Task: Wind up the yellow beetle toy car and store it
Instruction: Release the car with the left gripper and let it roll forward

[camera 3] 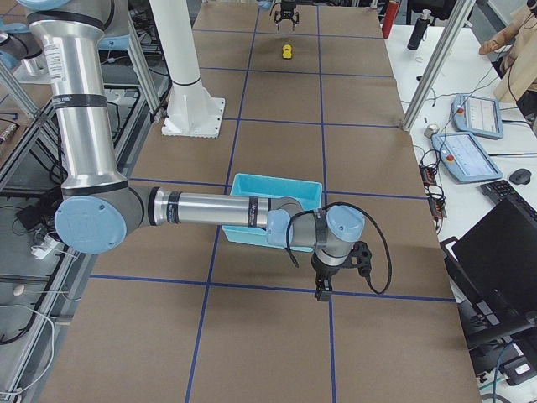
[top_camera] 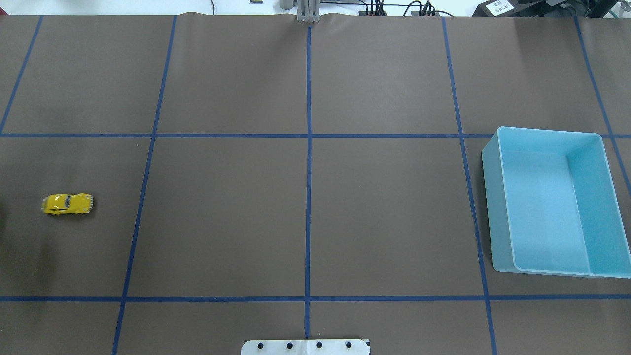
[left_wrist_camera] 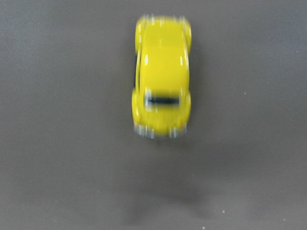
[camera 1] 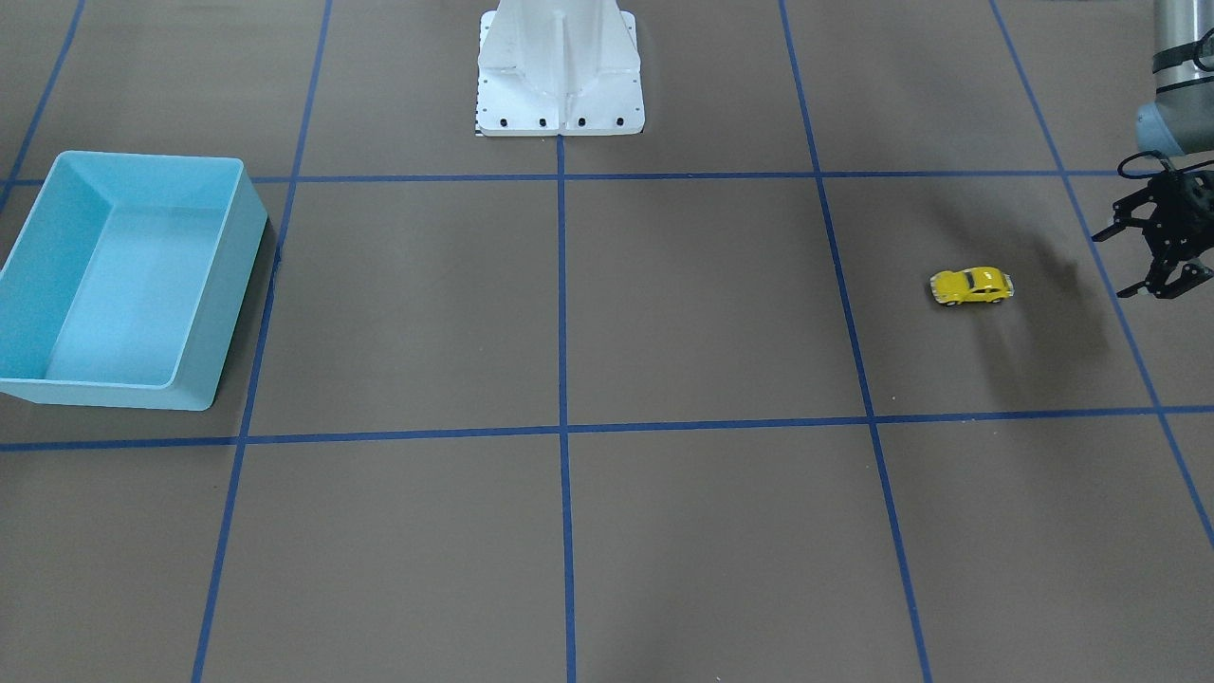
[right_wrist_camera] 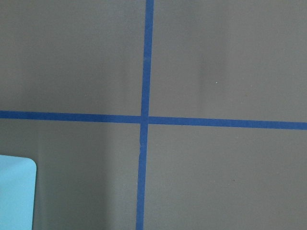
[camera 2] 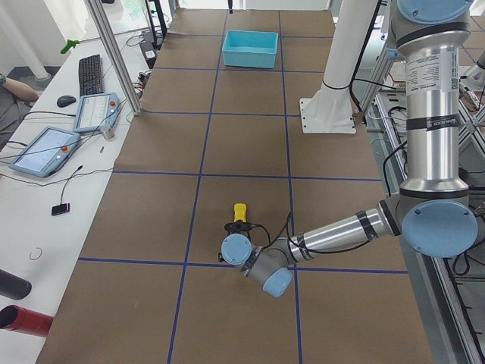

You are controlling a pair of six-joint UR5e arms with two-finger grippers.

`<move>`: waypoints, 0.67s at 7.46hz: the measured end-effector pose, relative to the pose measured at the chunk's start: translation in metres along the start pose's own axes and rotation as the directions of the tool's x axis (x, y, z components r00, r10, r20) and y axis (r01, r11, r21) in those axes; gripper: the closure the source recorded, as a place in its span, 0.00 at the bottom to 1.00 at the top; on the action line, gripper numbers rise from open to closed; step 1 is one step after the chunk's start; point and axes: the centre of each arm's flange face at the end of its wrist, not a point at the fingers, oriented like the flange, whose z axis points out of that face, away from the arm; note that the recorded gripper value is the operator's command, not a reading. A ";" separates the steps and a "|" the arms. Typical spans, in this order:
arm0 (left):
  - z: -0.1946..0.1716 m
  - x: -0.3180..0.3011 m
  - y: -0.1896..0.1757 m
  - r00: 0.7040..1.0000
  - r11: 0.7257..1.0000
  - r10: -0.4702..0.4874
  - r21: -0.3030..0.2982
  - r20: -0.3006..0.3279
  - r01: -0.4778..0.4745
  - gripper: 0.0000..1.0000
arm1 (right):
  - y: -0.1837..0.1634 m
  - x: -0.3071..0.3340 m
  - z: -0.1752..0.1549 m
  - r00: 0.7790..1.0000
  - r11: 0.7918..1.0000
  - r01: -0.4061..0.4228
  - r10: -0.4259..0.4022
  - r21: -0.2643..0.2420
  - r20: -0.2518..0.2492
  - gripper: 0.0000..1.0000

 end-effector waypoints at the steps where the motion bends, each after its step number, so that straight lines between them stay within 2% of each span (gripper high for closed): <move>1: -0.003 0.000 -0.001 1.000 1.000 -0.002 0.008 0.005 0.002 0.00 | 0.000 0.000 0.000 1.000 1.000 0.000 0.000 0.000 0.000 0.00; 3: -0.015 -0.010 -0.026 0.998 0.997 -0.061 0.047 0.017 0.060 0.00 | 0.000 0.000 0.000 1.000 1.000 0.000 0.000 0.000 0.001 0.00; 4: -0.022 -0.017 -0.045 0.990 0.989 -0.136 0.068 0.024 0.134 0.00 | -0.001 -0.001 -0.002 1.000 1.000 0.005 -0.005 0.005 0.000 0.00; 5: -0.028 -0.024 -0.063 0.972 0.969 -0.235 0.087 0.026 0.233 0.00 | -0.004 -0.004 -0.004 1.000 1.000 0.018 -0.018 0.019 -0.001 0.00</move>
